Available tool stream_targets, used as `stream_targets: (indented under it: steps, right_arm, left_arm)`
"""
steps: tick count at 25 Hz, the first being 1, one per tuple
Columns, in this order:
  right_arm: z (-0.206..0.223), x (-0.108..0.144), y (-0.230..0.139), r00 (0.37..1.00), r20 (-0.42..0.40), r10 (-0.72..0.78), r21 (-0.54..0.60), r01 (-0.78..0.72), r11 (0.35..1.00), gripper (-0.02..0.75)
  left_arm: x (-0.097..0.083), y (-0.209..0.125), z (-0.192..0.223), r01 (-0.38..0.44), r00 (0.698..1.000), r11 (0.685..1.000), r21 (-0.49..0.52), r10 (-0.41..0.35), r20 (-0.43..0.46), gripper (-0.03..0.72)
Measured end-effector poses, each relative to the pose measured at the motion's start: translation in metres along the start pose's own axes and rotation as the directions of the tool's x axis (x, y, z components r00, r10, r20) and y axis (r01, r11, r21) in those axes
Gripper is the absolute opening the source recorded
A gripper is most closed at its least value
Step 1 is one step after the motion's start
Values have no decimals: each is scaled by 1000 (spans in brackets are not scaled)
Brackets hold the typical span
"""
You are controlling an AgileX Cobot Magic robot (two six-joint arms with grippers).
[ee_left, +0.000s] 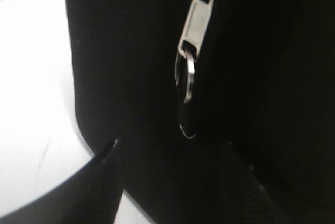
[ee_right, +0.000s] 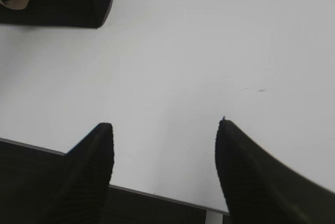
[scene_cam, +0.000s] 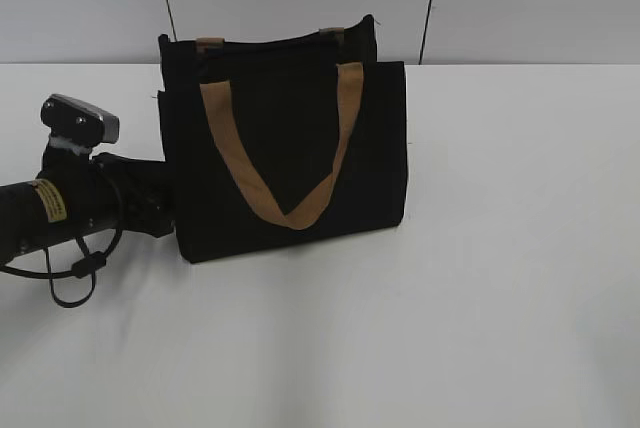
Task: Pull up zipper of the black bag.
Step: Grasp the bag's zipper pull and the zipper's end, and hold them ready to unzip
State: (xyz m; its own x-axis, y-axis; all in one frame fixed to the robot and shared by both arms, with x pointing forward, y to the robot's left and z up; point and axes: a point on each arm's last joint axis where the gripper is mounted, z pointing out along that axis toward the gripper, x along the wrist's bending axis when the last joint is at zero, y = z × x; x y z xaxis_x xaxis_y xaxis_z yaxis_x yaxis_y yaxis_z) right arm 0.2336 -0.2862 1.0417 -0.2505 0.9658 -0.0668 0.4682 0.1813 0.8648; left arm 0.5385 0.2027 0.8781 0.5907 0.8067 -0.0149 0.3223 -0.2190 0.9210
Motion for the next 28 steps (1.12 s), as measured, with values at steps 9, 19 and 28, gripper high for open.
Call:
stream_targets:
  steps: [9, 19, 28]
  right_arm:
    - [0, 0, 0, 1000, 0, 0, 0, 0, 1000, 468]
    - [0, 0, 0, 1000, 0, 1, 0, -1, 1000, 468]
    - [0, 0, 0, 1000, 1, 0, 0, 0, 1000, 468]
  left_arm:
    - [0, -6, 12, 23, 999, 997, -73, -20, 36, 402]
    - [2, 0, 19, 10, 998, 997, -75, -5, 58, 144]
    - [9, 29, 2, -18, 999, 999, -29, 17, -40, 27]
